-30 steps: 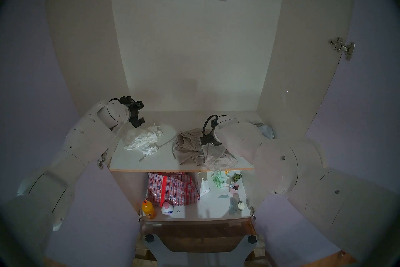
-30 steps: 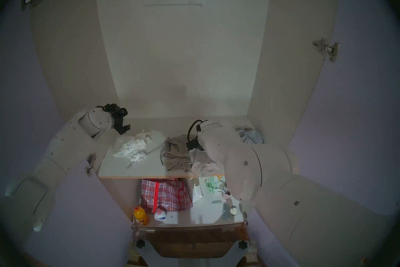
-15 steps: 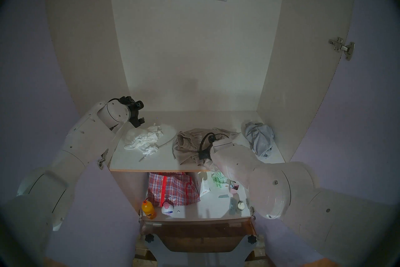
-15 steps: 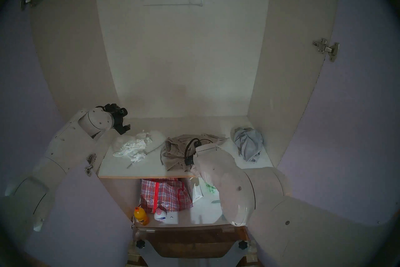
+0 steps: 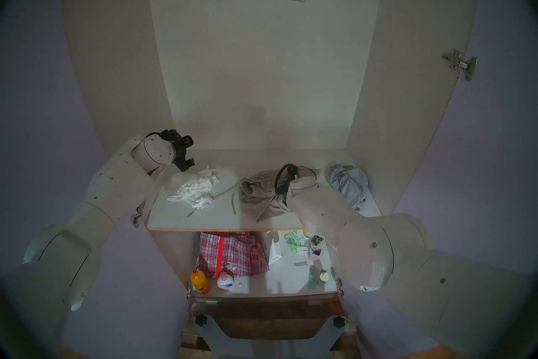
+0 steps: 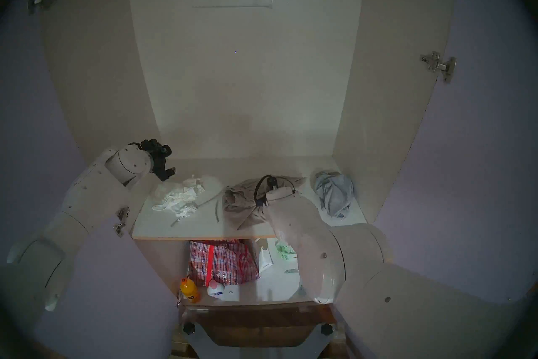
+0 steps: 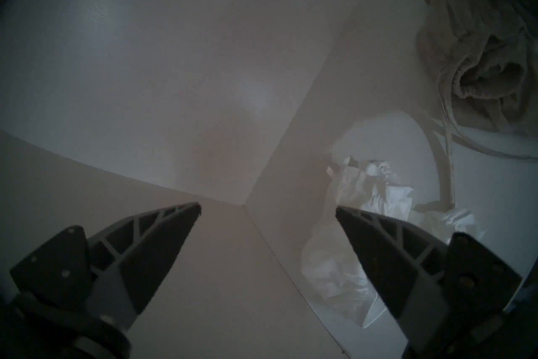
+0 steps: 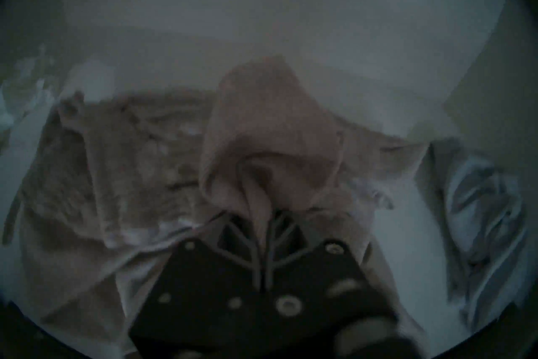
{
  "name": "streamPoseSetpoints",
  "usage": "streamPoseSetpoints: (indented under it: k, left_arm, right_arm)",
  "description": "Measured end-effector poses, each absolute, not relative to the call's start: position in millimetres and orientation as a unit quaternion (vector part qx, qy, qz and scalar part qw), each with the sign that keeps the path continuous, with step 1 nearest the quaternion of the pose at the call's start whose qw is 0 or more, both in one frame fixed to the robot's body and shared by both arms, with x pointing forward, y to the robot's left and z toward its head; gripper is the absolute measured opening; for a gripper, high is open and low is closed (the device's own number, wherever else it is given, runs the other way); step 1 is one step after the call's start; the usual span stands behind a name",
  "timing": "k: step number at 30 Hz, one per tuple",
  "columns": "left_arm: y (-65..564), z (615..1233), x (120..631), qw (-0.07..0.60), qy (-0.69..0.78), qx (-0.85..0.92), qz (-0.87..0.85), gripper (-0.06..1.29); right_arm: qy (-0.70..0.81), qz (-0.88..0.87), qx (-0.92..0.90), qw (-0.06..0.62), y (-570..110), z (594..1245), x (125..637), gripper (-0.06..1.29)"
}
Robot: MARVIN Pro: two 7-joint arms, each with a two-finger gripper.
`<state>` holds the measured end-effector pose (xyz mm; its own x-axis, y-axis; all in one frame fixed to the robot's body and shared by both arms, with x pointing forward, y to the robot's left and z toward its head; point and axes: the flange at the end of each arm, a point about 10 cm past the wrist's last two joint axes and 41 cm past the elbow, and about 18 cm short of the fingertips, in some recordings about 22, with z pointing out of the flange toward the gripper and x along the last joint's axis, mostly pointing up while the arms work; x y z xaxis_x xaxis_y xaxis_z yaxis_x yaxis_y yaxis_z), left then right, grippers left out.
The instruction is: Sort tops into two piles: light colors and dark colors
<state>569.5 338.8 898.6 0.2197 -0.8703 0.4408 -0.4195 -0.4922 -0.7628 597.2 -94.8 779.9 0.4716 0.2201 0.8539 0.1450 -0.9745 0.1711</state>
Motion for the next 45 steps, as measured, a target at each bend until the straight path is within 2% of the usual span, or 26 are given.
streamPoseSetpoints:
  k: [8,24,30,34,40,45]
  left_arm:
    - [338.8,898.7,569.5,0.252,0.436,-0.739,-0.447,1.26]
    - [339.1,898.2,569.5,0.253,0.436,-0.739,-0.447,1.26]
    - [339.0,898.4,569.6,0.253,0.436,-0.739,-0.448,1.26]
    - [339.0,898.7,569.6,0.253,0.436,-0.739,-0.448,1.26]
    - [338.9,899.0,569.6,0.253,0.436,-0.738,-0.448,1.26]
    - [338.9,899.0,569.6,0.253,0.436,-0.739,-0.448,1.26]
  right_arm:
    - [0.05,0.613,0.788,0.035,-124.9,866.4,636.5,-0.02]
    - [0.033,0.691,0.722,0.025,-159.3,895.4,607.0,-0.02]
    - [0.099,0.627,0.77,-0.072,-107.1,889.9,572.3,-0.02]
    - [0.126,0.577,0.802,-0.093,-91.4,872.8,550.7,-0.02]
    - [0.135,0.461,0.875,-0.061,-65.5,807.7,517.1,-0.02]
    - [0.111,0.413,0.904,-0.01,-44.4,769.0,519.1,-0.02]
